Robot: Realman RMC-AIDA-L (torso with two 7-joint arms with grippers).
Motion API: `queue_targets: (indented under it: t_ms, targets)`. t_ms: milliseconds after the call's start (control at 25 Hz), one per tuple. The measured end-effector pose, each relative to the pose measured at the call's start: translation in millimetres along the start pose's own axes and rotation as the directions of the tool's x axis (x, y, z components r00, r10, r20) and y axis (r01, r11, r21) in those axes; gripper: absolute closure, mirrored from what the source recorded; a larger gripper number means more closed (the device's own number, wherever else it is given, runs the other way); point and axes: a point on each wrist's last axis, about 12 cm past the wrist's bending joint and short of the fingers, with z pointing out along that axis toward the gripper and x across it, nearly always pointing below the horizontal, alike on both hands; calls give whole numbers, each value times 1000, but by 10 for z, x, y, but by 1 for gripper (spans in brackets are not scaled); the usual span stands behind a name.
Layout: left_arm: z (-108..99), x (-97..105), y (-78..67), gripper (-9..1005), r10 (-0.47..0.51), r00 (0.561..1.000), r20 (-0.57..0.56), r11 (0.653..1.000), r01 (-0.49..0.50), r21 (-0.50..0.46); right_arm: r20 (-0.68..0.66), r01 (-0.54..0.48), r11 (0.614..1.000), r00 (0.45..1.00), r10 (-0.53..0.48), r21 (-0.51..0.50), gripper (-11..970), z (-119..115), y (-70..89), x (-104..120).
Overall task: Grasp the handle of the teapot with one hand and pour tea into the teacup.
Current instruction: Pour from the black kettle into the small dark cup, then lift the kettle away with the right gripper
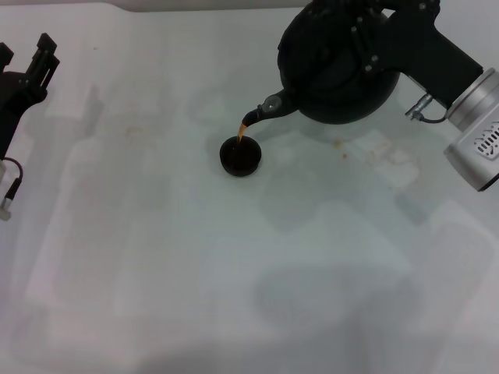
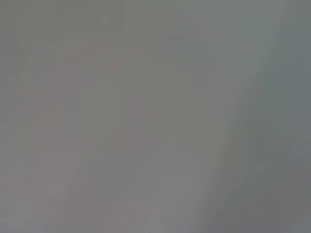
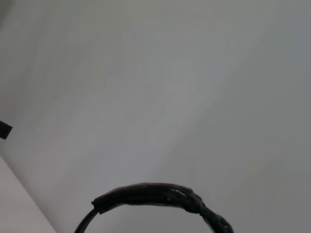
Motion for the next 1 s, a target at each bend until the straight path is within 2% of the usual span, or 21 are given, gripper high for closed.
queue_targets:
  t_ms: [1000]
  targets:
    - [6,-1,-6,222,-1,1000,1,1000,1,2,-4,11,1000,1000,-11,-1,834,-24,9,9]
